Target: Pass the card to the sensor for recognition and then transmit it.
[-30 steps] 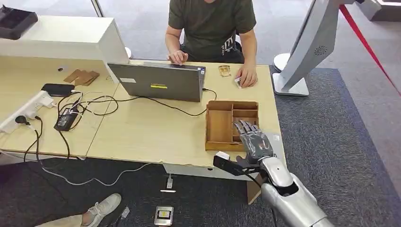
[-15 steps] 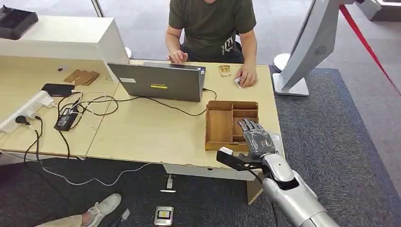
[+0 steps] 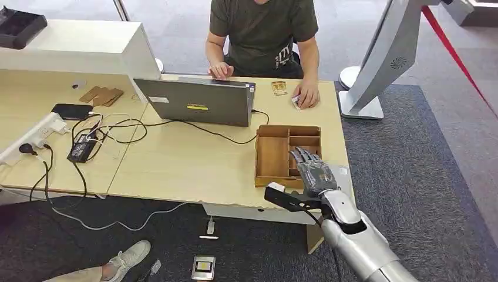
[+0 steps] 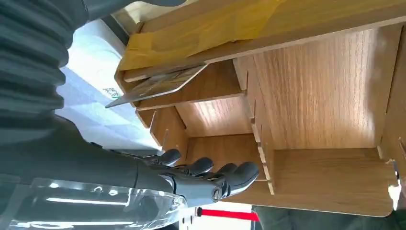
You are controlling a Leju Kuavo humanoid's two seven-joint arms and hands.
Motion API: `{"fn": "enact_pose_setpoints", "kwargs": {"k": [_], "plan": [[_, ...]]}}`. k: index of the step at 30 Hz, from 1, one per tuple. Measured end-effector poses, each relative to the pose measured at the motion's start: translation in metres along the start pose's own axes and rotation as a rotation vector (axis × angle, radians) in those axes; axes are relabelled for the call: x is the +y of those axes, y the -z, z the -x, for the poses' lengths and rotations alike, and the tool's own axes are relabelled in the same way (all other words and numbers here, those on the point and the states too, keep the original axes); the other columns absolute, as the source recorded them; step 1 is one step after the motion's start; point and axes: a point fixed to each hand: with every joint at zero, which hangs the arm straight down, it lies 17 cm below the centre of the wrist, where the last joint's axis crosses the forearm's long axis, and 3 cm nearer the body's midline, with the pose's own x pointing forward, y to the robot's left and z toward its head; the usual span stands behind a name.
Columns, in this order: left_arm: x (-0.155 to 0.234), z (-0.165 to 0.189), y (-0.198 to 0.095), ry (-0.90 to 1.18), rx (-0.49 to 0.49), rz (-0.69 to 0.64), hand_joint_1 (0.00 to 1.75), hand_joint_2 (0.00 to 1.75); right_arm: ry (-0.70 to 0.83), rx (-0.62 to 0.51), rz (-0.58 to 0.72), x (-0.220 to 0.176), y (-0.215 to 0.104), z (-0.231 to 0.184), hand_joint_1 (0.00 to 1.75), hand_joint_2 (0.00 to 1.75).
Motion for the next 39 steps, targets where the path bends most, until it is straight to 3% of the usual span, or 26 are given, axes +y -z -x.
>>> {"fn": "enact_pose_setpoints", "kwargs": {"k": [39], "plan": [[0.001,-0.001,0.0,-0.021,-0.016,0.0,0.0,1.75,0.015,0.066,0.01,-0.001,-0.005,0.034,0.0,1.75]]}}
